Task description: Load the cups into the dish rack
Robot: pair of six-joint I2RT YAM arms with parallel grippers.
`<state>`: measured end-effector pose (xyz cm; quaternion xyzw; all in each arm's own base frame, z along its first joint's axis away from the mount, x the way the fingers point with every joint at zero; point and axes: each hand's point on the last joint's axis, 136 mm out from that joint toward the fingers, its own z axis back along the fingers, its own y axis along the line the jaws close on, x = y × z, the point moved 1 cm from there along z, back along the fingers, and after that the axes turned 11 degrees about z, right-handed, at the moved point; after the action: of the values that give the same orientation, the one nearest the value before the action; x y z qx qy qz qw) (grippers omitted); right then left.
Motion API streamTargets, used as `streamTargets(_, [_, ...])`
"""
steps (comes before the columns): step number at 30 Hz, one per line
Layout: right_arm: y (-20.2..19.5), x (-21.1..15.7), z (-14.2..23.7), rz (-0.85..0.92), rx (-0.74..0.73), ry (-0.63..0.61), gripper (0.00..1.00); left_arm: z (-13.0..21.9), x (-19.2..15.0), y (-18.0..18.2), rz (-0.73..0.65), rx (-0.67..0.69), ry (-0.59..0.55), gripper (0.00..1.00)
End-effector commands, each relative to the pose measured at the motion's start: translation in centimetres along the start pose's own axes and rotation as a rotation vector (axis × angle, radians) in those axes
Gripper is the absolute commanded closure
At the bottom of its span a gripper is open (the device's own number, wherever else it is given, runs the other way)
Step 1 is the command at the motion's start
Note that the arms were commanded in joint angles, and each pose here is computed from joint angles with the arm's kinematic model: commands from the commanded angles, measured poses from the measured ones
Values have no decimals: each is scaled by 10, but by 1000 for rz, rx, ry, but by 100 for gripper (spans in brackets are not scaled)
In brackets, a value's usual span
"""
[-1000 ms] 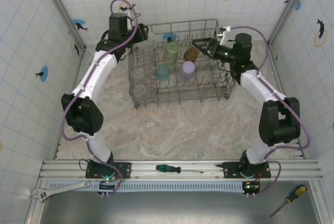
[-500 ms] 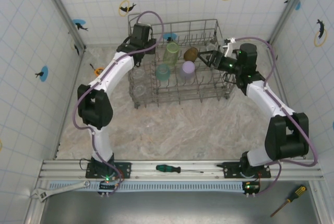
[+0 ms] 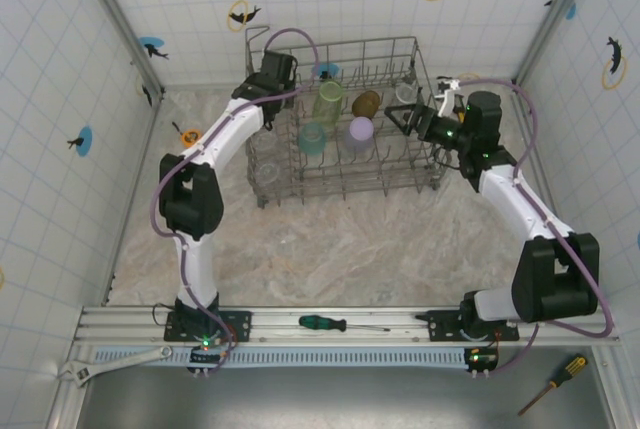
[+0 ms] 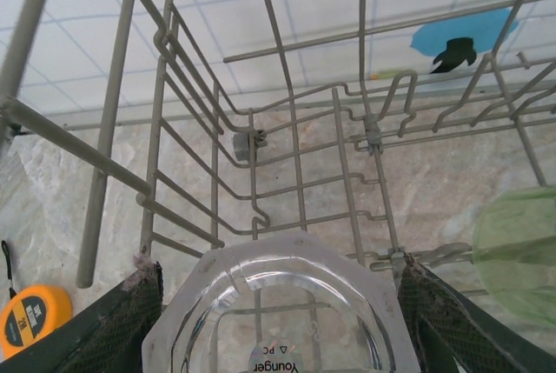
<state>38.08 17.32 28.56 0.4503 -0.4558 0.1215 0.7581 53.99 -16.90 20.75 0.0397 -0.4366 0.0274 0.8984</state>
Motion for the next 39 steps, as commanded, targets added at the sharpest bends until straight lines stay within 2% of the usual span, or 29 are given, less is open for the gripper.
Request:
streamTargets(1, [3, -1, 8, 19, -7, -13, 1, -7, 6, 6, 9, 53, -23, 100])
streamTargets(14, [0, -4, 15, 14, -18, -21, 1, -32, -13, 8, 32, 113, 8, 100])
streamTargets(17, [1, -5, 16, 15, -18, -22, 1, -35, -16, 12, 39, 145, 6, 82])
streamTargets(18, [1, -5, 16, 15, -18, -23, 1, -36, -16, 14, 49, 155, 2, 73])
streamTargets(19, [1, -5, 16, 16, -18, -24, 1, -36, -16, 15, 59, 167, -3, 59])
streamTargets(20, [0, -5, 17, 15, -22, -25, 1, -36, -15, 16, 67, 172, -7, 53])
streamTargets(28, [1, -4, 18, 8, -21, -30, 1, -28, -3, 17, 135, 164, -44, 15])
streamTargets(32, [0, -6, 20, 3, -29, -32, 1, -20, 5, 17, 163, 152, -63, 3])
streamTargets(39, [1, -5, 21, 0, -27, -34, 1, 2, 28, 21, 253, 127, -119, 3])
